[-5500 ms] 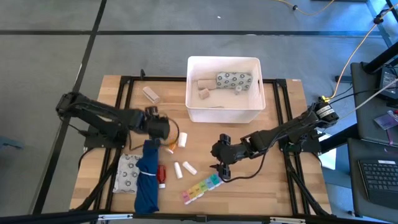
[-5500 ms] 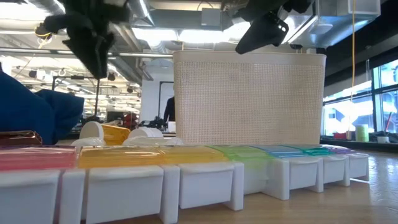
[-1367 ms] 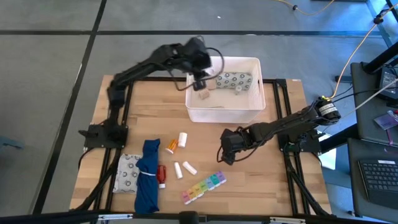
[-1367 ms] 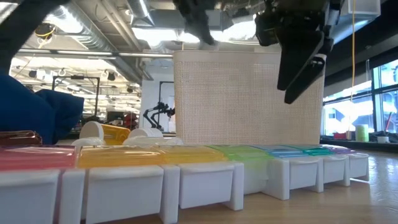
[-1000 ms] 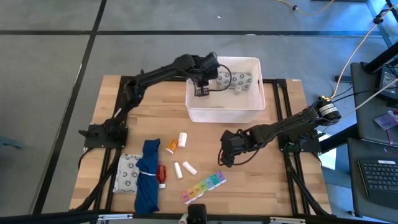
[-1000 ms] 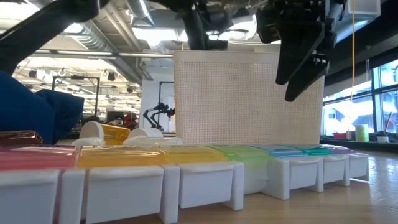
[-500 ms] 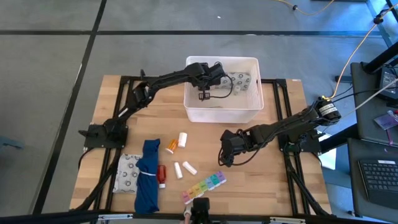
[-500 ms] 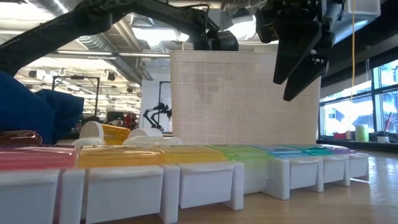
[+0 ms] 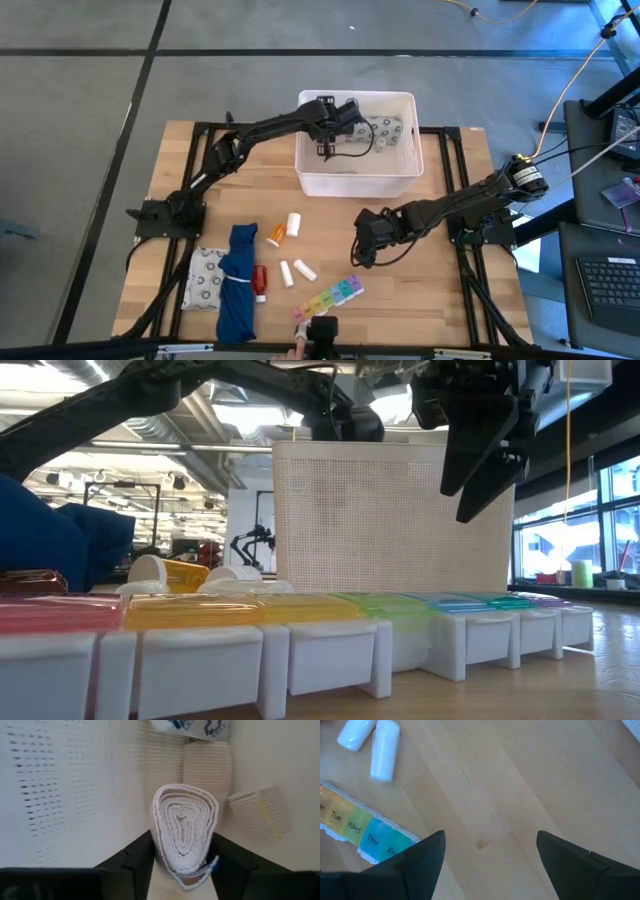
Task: Pick & place medical supplies in basket/bin
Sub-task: Put the rolled brown bandage into the white container, then put the white pill bottle into the white container
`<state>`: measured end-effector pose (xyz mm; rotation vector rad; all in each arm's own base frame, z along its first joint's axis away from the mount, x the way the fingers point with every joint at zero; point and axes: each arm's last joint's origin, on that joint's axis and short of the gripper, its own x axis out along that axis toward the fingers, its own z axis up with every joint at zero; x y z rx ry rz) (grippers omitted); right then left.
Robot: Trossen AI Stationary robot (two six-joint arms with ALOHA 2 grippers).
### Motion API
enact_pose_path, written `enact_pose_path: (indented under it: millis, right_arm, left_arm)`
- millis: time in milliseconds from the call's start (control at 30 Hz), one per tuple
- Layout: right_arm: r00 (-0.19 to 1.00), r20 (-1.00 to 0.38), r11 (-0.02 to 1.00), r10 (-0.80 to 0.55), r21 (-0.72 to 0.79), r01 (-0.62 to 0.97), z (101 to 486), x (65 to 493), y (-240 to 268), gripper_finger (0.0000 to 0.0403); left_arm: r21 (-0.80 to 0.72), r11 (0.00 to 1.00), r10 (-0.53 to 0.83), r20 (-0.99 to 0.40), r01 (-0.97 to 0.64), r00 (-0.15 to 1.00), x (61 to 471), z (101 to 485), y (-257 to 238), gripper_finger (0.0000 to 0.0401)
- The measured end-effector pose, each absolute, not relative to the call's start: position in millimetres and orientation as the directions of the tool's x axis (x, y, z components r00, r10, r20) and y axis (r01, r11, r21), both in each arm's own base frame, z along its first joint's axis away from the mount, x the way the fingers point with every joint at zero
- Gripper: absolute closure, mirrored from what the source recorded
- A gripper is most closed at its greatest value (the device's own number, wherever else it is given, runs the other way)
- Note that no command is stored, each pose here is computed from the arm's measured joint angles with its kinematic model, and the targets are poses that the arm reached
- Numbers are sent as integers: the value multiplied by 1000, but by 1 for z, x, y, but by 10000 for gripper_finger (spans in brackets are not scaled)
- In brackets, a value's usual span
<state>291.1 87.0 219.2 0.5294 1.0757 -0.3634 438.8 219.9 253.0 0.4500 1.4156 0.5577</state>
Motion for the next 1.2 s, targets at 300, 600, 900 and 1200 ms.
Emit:
enact_pose_path:
  millis: [300, 600, 900, 1200]
  right_arm:
    - [428, -904, 821, -9, 237, 520, 219, 291, 87, 89]
    - [419, -908, 822, 25, 257, 508, 219, 290, 89, 89]
    - [424, -905, 841, 29, 251, 479, 219, 290, 90, 89]
    - [543, -840, 944, 5, 182, 274, 225, 301, 92, 89]
  left_arm:
    - [654, 750, 661, -746, -101, 83, 437, 270, 220, 219]
    - [709, 701, 713, -701, -82, 38, 436, 272, 222, 219]
    - [785, 602, 797, -602, -147, 46, 421, 318, 208, 219]
    - [537, 694, 720, -531, -481, 446, 345, 457, 139, 219]
